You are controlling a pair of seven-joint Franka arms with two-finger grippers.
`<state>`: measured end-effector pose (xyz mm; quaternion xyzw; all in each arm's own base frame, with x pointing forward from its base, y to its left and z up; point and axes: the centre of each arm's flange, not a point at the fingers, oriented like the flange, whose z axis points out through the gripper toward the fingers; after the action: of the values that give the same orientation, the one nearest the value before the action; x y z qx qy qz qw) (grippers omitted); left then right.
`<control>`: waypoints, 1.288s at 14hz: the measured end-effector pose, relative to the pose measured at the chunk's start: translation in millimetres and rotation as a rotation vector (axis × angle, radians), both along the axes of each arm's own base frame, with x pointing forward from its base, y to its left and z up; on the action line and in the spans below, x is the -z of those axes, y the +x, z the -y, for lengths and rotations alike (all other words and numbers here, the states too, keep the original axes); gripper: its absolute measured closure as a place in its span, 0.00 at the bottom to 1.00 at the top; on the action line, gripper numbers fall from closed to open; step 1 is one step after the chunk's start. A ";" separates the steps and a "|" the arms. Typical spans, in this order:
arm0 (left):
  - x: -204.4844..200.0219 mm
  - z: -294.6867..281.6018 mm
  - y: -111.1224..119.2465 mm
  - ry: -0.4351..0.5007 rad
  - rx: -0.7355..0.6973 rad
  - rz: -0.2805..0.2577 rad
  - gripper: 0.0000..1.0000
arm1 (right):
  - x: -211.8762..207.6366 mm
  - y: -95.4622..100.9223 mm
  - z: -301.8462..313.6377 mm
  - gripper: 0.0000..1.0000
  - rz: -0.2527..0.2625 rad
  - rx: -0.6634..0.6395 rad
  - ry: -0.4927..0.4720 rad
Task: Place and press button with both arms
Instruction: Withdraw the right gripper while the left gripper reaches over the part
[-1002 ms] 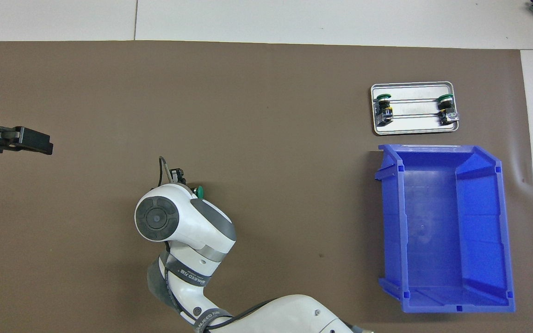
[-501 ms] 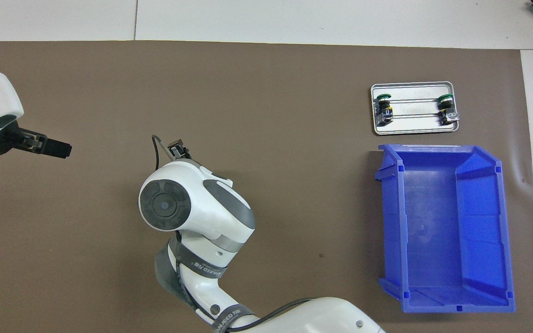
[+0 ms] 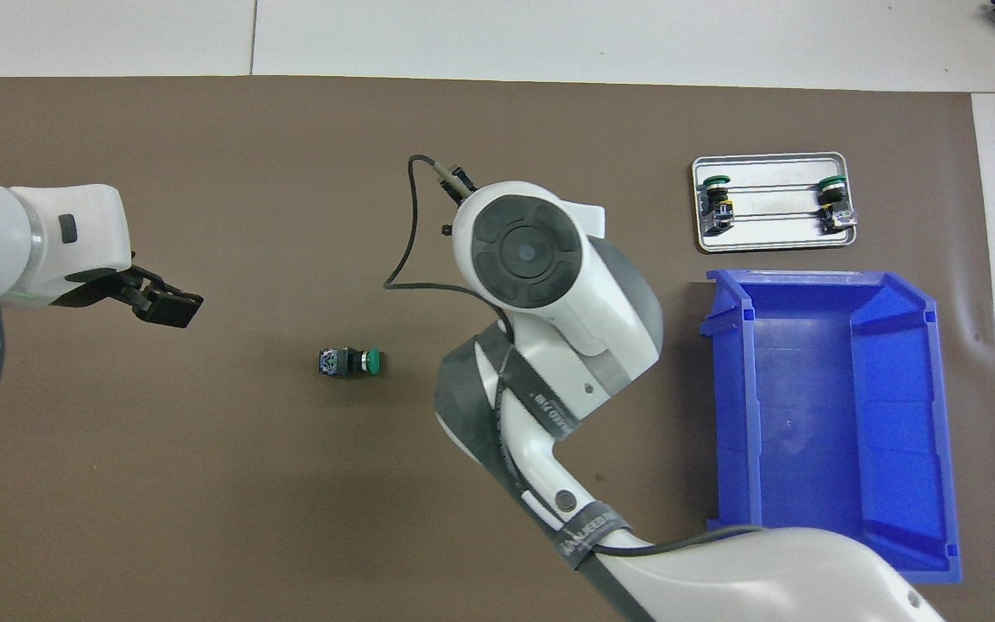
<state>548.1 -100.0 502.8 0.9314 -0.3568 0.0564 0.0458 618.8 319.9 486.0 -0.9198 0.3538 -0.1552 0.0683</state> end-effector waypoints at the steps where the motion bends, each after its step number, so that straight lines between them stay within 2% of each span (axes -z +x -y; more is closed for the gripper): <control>1: 10.6 7.7 -3.3 -0.004 0.043 -0.004 0.00 | -8.2 4.1 26.3 0.00 -0.010 -0.053 -0.037; 4: 32.8 29.0 -9.0 -0.051 0.191 0.000 0.00 | -33.7 15.7 99.0 0.00 -0.034 -0.154 -0.097; 7: 58.0 64.0 -8.9 -0.056 0.303 0.055 0.00 | -62.4 21.1 181.9 0.00 -0.067 -0.253 -0.138; 9: 79.8 91.9 -13.8 -0.048 0.388 0.093 0.01 | -80.5 17.4 229.6 0.00 -0.086 -0.317 -0.173; 13: 106.1 97.8 -20.8 -0.030 0.525 0.097 0.08 | -124.1 -11.8 281.0 0.00 -0.136 -0.411 -0.210; 15: 123.5 101.7 -20.3 -0.023 0.552 0.097 0.08 | -150.1 -31.9 297.2 0.00 -0.147 -0.439 -0.219; 18: 154.6 120.4 -21.9 -0.016 0.582 0.080 0.08 | -179.7 -61.5 329.3 0.00 -0.196 -0.460 -0.220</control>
<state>526.2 -220.4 348.2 0.7865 -0.6100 0.0802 0.0531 557.3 -9.4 665.7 -0.9885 0.1214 -0.0835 -0.0331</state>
